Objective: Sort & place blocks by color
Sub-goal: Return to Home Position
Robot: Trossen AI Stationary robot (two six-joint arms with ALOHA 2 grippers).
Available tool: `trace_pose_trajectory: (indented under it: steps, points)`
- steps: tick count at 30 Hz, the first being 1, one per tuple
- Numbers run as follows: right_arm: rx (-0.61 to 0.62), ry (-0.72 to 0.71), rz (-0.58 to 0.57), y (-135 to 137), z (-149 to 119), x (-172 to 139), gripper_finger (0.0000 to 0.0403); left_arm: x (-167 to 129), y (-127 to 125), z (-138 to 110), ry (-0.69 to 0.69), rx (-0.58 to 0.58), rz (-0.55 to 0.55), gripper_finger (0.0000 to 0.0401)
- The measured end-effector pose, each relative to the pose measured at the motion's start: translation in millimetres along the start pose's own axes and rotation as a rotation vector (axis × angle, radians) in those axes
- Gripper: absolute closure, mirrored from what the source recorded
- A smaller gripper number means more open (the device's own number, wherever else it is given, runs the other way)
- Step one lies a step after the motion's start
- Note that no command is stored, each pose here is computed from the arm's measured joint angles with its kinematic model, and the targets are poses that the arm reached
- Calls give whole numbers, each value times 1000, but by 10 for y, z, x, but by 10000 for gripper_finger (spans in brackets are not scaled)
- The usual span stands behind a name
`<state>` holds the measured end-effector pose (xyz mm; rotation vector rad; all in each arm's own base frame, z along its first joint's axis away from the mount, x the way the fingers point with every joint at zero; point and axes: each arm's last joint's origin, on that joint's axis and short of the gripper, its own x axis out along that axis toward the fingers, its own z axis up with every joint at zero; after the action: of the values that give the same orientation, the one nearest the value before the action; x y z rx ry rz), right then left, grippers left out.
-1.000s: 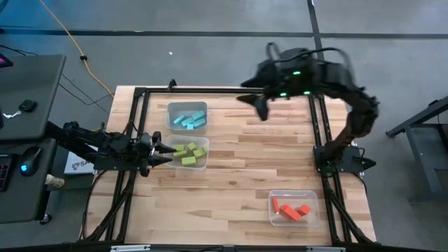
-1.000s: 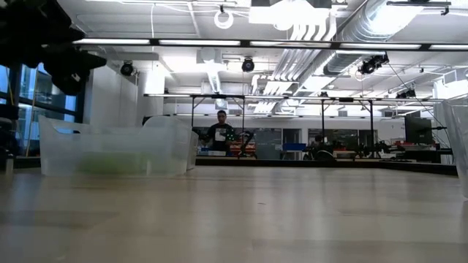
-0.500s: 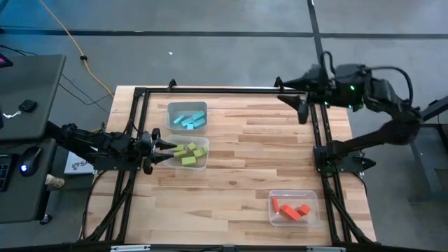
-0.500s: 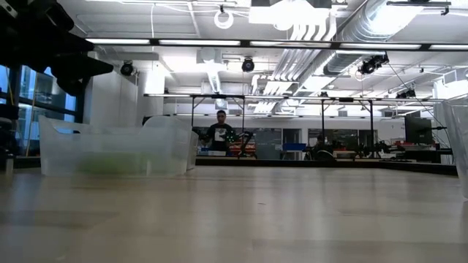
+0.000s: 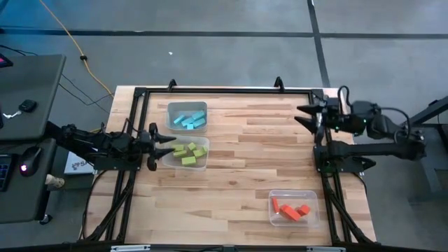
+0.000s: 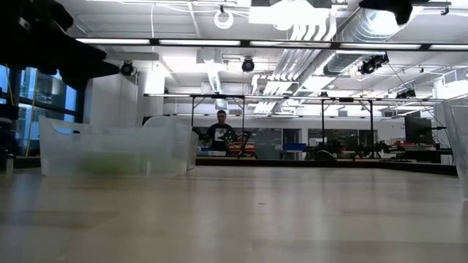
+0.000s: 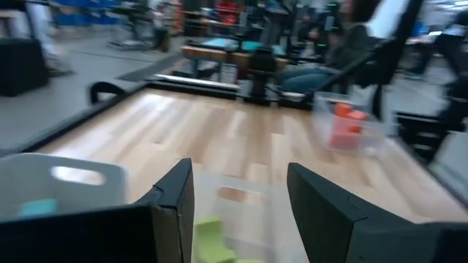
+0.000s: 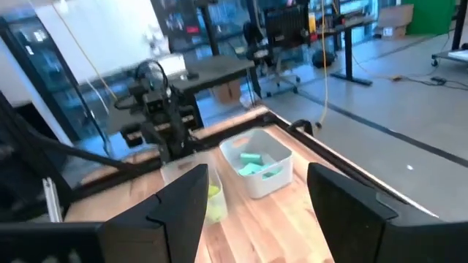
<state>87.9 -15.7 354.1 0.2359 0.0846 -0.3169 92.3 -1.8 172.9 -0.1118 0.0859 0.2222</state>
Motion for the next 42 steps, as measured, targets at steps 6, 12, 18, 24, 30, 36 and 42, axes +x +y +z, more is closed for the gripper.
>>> trace_pose_trajectory:
  steps: [6,12,18,24,30,36,42]
  points:
    - [46,-79,20,-141,-486,-106,178,-5,52,11,-30,-15,181,247]
    - [63,-162,38,-243,-849,-163,178,-14,89,18,-46,17,314,247]
    - [77,-150,26,-289,-1046,-135,178,-17,95,19,-45,39,338,247]
    - [71,-99,-38,-323,-1223,-10,178,-18,100,19,-46,40,354,247]
    - [138,-65,-85,-379,-1541,161,178,-18,99,19,-37,93,355,247]
    - [220,-53,-78,-408,-1756,272,178,-18,98,19,-38,85,351,247]
    - [150,-12,-75,-407,-1782,287,178,-18,98,21,-38,84,351,247]
